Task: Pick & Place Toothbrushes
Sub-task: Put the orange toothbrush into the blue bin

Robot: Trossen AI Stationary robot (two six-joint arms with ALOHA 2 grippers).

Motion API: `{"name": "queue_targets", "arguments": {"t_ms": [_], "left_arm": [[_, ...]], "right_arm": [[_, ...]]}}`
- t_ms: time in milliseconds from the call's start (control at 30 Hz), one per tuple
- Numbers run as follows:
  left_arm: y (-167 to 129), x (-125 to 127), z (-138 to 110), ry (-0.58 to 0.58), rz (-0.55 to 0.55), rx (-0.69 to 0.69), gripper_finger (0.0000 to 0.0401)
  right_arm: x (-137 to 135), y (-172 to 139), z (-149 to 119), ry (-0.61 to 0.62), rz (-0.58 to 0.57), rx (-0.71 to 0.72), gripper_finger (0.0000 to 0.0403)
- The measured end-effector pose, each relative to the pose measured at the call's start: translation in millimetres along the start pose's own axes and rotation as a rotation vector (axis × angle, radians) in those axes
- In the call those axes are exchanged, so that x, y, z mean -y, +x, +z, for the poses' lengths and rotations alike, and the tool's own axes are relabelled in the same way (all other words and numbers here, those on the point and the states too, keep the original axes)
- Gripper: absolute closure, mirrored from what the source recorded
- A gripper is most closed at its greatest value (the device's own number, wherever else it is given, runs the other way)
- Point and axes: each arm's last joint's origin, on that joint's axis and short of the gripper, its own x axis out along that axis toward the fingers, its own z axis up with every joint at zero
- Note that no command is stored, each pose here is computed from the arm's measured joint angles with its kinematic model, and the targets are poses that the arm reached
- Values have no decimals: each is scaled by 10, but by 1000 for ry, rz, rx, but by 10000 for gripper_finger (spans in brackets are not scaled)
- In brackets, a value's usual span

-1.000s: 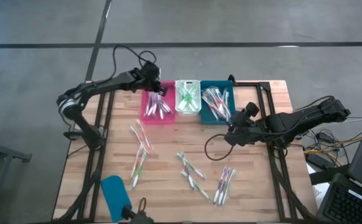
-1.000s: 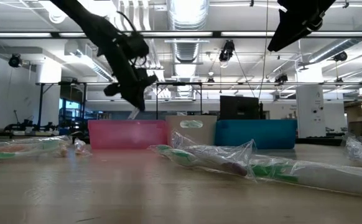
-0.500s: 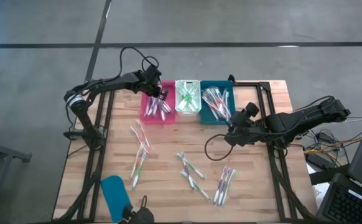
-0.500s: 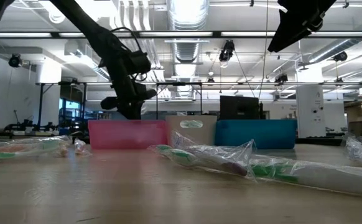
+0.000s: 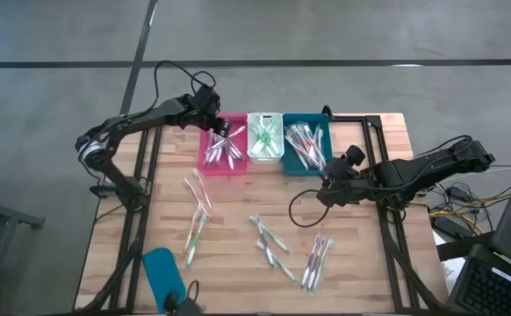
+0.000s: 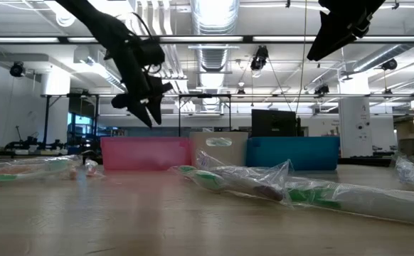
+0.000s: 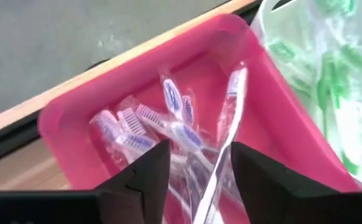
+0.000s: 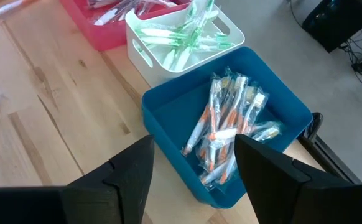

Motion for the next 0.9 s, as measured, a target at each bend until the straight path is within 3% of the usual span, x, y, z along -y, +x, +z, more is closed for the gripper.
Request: {"name": "queue_targets", "arguments": {"t_ms": [300,500,900], "left_arm": [[-576,28,21,22,-87,127,220],[-1045,150,-85,104,-161,217,222],[-1725,723,-798,364,-341,152,234]], "right_arm": [[-4,0,5,9,3,4,170],[-12,-1,15,18,9,13,163],[-14,-1,18,21,11,15,149]]}}
